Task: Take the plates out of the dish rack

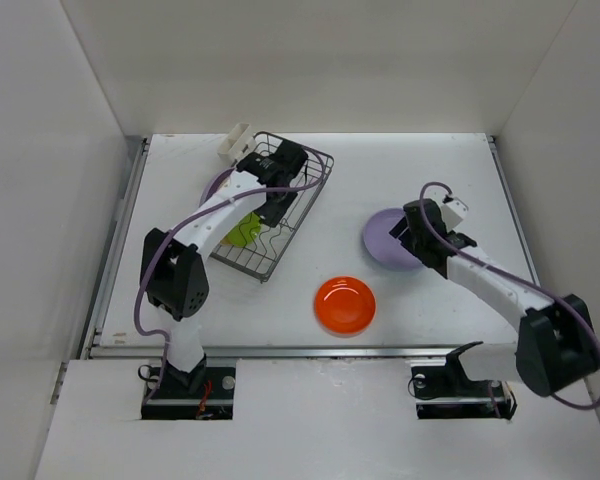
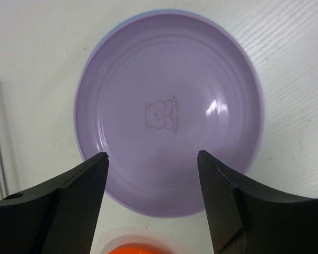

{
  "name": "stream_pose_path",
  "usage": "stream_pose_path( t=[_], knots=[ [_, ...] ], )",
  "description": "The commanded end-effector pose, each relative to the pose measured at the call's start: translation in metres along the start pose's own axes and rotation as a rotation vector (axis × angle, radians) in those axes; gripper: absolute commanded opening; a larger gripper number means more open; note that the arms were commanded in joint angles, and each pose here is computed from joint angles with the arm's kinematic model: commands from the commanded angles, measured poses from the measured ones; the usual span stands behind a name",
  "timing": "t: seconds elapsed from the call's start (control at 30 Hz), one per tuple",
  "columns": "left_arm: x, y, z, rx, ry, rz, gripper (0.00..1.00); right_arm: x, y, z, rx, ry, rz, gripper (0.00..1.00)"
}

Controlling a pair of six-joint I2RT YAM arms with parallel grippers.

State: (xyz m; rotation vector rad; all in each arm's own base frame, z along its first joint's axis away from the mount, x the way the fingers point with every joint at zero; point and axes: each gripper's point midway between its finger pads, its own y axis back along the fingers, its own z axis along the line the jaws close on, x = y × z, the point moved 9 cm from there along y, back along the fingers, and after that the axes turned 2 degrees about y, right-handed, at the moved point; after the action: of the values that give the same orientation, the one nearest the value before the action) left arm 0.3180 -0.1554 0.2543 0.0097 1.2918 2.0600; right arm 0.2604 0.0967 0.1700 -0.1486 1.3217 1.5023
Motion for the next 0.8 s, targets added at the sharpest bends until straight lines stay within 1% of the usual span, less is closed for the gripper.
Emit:
stream_pose_path(
  t=[0.0,0.1,0.17,0.23,0.4,0.43,0.47,0.5,0.53,0.63,0.7,0.73,0.77],
  knots=[
    [-0.003,-0.009,0.008,-0.039,0.007,0.027,0.85,0.000,-0.020,0.026,-0.016,0.077,0.038,0.73],
    [-0.002,-0.014,0.007,-0.018,0.021,0.039,0.84,0.010,-0.041,0.031,0.050,0.119,0.089,0.73],
    [-0.001,-0.023,0.006,-0.011,0.019,0.063,0.84,0.013,-0.046,0.031,0.063,0.128,0.099,0.73],
    [-0.004,-0.027,0.008,-0.015,0.040,0.061,0.83,0.019,-0.052,0.030,0.060,0.129,0.108,0.73],
    [-0.002,-0.037,0.008,-0.002,0.046,0.089,0.82,0.023,-0.057,0.028,0.074,0.137,0.119,0.72],
    [-0.002,-0.040,0.006,-0.001,0.040,0.098,0.82,0.022,-0.057,0.028,0.080,0.138,0.111,0.70],
    [-0.002,-0.040,0.006,0.008,0.041,0.097,0.82,0.022,-0.057,0.028,0.080,0.138,0.111,0.70],
    [-0.002,-0.044,0.002,0.020,0.035,0.107,0.80,0.022,-0.057,0.028,0.080,0.127,0.111,0.70],
    [-0.002,-0.044,0.002,0.020,0.035,0.107,0.77,0.024,-0.059,0.027,0.088,0.132,0.116,0.70],
    [-0.002,-0.047,0.000,0.030,0.031,0.115,0.74,0.025,-0.061,0.028,0.096,0.137,0.122,0.70],
    [-0.002,-0.047,0.000,0.030,0.031,0.115,0.71,0.026,-0.062,0.027,0.113,0.148,0.135,0.70],
    [-0.002,-0.047,-0.001,0.039,0.032,0.114,0.71,0.026,-0.063,0.029,0.112,0.147,0.135,0.70],
    [0.000,-0.051,0.000,0.038,0.031,0.135,0.69,0.026,-0.063,0.029,0.112,0.147,0.135,0.70]
  ],
)
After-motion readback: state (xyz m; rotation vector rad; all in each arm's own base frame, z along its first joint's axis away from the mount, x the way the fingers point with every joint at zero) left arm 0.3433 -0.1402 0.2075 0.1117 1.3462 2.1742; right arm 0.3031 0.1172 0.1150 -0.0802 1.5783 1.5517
